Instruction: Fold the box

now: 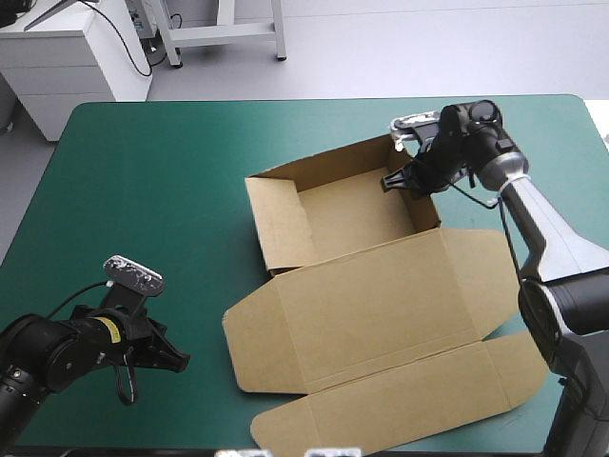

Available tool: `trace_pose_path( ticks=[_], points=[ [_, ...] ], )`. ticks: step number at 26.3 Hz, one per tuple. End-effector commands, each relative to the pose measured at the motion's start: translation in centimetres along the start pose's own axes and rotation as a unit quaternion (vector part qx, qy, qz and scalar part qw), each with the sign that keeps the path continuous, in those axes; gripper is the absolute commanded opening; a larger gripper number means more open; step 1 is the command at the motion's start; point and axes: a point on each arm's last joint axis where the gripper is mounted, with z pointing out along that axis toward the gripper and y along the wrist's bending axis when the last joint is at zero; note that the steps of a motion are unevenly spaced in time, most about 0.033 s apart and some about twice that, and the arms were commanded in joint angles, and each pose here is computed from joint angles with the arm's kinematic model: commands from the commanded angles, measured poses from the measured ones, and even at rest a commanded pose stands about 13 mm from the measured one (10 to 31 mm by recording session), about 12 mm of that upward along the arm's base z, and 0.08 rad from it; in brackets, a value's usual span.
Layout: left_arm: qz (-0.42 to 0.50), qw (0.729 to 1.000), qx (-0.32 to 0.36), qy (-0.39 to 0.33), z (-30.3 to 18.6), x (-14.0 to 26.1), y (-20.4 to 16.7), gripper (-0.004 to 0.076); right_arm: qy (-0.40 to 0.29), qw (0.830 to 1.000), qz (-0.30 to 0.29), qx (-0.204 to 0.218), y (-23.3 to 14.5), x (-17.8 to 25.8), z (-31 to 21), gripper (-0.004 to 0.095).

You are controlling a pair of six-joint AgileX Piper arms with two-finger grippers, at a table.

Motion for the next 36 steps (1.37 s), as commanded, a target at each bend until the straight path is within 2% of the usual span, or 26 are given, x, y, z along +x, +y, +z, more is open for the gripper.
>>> trace_pose_path(
  ticks=[1, 3, 7, 9, 12, 18, 29, 36],
  points=[
    [-0.003, 0.999, 0.004, -0.039, -0.8, -0.8, -0.1, -0.0008, -0.063, 0.997, 0.014, 0.031, -2.7, -0.8, -5.5, -0.002],
    [-0.003, 0.999, 0.004, -0.039, -0.8, -0.8, -0.1, -0.0008, -0.081, 0.995, 0.043, 0.037, -4.9, -1.0, -7.5, -0.002],
    [-0.003, 0.999, 0.004, -0.038, -0.8, -0.8, -0.1, -0.0008, -0.101, 0.988, 0.085, 0.084, -11.5, 0.1, -9.8, -0.002],
    [-0.003, 0.999, 0.004, -0.04, -0.9, -0.8, -0.1, -0.0008, -0.101, 0.985, 0.102, 0.098, -13.3, 0.8, -10.2, -0.002],
    [-0.003, 0.999, 0.004, -0.042, -0.9, -0.9, -0.1, -0.0008, -0.111, 0.972, 0.164, 0.129, -18.0, 2.7, -11.3, -0.002],
    [-0.005, 0.999, 0.006, -0.042, -0.9, -0.9, -0.2, -0.0008, -0.11, 0.953, 0.228, 0.165, -23.1, 5.7, -12.7, -0.002],
    [-0.005, 0.999, 0.006, -0.042, -0.9, -0.9, -0.2, -0.0008, -0.082, 0.938, 0.285, 0.179, -28.6, 8.7, -10.5, -0.002],
    [-0.004, 0.999, 0.004, -0.042, -0.9, -0.9, -0.1, -0.0008, -0.07, 0.938, 0.292, 0.175, -29.3, 8.7, -8.9, -0.0011]
  ],
)
